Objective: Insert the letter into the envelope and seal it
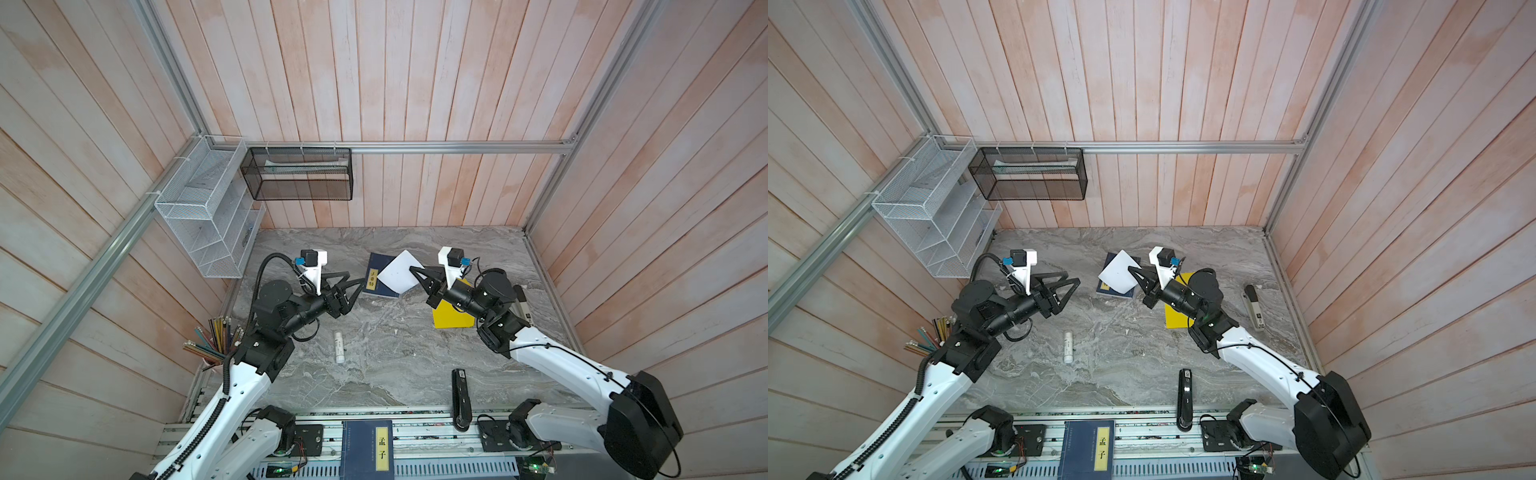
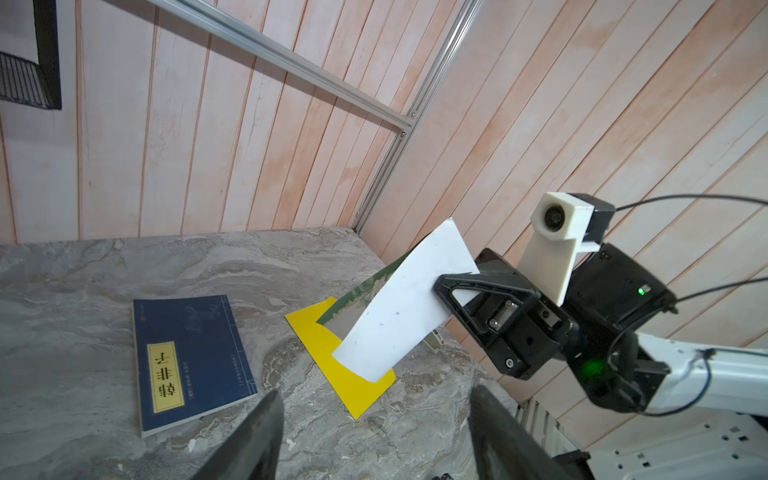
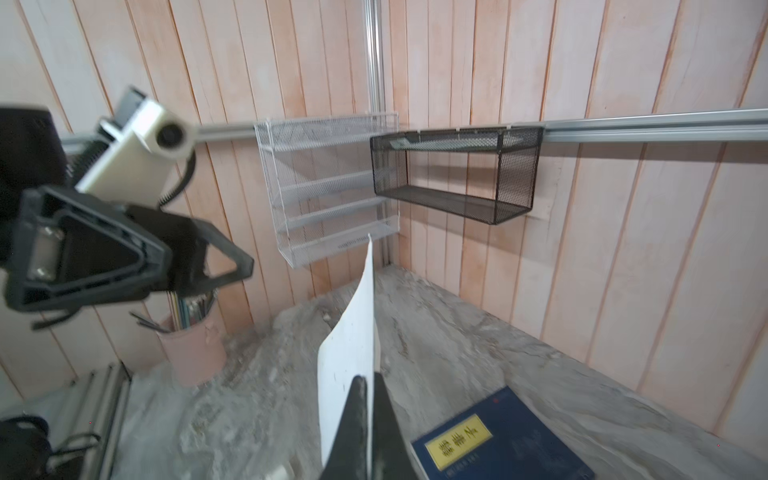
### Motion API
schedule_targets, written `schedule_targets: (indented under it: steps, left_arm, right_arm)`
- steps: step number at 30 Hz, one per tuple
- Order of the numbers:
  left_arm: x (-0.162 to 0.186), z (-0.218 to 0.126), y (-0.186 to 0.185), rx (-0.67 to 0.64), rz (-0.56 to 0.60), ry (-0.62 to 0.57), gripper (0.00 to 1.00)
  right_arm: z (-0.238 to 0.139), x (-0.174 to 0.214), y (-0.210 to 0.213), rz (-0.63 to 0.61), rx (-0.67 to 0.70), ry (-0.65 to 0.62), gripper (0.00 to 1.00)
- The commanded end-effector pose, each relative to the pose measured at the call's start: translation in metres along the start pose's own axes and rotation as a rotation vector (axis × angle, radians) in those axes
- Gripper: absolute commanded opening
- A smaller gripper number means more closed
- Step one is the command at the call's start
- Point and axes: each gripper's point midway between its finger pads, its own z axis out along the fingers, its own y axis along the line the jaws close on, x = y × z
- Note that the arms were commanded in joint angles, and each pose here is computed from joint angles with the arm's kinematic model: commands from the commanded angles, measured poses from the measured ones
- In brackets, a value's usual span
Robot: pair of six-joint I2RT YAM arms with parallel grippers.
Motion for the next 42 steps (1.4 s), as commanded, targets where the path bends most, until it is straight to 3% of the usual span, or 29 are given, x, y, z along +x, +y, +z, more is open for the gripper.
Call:
schedule_targets:
  steps: [1,5,7,12,18,27,42]
  left_arm:
    - [0.004,-0.004,-0.011,0.018,0.156,0.051,0.72]
    - [0.019,0.006,-0.024,0.054,0.300,0.099,0.76]
    - [0.027,0.011,-0.032,0.084,0.354,0.110,0.99]
    - [0.038,0.016,-0.041,0.104,0.456,0.105,1.00]
    - [0.057,0.021,-0.055,0.186,0.538,0.133,0.97]
    - [0.074,0.025,-0.073,0.316,0.558,0.140,0.92]
    - [0.099,0.032,-0.083,0.396,0.520,0.219,0.57]
  right_arm:
    - [-0.009,0.039,0.002,-0.179,-0.024,0.232,0.00]
    - [-0.017,0.045,0.009,-0.290,-0.076,0.321,0.00]
    - [-0.021,0.050,0.014,-0.331,-0.123,0.360,0.00]
    - [-0.033,0.055,0.032,-0.392,-0.225,0.393,0.00]
    - [-0.044,0.056,0.054,-0.415,-0.327,0.425,0.00]
    - [-0.047,0.050,0.085,-0.446,-0.407,0.411,0.00]
    - [-0.048,0.048,0.101,-0.456,-0.436,0.384,0.00]
